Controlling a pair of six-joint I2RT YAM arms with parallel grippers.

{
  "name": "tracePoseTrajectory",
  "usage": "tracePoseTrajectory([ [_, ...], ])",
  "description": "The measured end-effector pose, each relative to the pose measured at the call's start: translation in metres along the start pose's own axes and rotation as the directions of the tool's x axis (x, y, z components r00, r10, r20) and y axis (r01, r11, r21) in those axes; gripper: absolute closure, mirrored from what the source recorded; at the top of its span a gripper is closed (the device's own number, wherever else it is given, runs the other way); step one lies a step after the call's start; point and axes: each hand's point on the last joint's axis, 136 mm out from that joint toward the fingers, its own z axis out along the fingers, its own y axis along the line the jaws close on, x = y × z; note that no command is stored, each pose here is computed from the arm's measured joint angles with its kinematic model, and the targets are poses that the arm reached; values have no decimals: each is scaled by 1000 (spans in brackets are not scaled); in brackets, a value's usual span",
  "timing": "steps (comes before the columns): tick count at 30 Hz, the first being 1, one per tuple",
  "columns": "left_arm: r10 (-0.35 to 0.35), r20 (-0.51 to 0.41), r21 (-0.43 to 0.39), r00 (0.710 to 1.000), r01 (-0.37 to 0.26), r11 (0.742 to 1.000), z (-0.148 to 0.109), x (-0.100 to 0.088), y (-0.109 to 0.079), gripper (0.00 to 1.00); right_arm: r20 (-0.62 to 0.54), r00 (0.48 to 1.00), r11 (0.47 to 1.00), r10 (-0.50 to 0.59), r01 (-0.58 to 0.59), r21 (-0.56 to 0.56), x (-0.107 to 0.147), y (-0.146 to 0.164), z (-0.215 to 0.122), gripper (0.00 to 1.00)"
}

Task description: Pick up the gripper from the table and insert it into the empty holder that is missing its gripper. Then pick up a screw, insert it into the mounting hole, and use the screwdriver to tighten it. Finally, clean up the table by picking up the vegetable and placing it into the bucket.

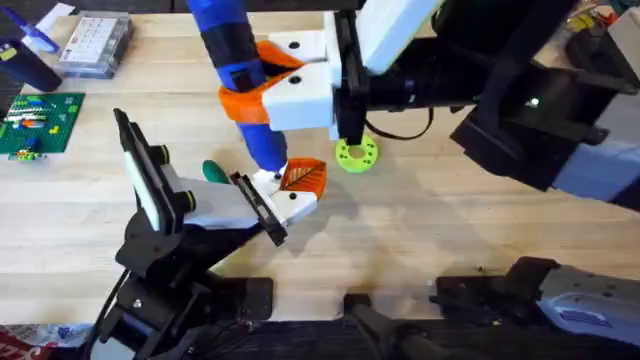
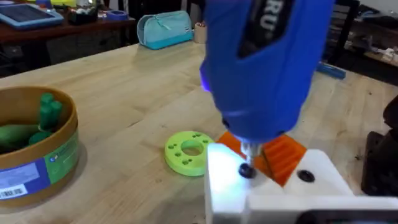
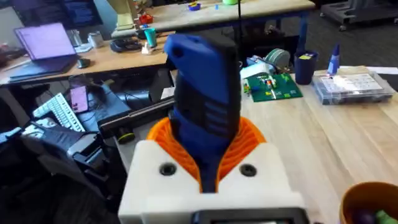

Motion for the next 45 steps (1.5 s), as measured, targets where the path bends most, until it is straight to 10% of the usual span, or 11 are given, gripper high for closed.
tracePoseTrajectory([
  [34, -14, 1, -4, 1000, 14, 1000, 0, 0, 1, 982, -4, 1000, 1000, -3, 3, -22, 5, 0, 2, 924],
  [45, -14, 0, -4, 1000, 14, 1000, 0, 0, 1, 982, 115, 993, 997, -35, 43, -66, -31, 4, -11, 924],
])
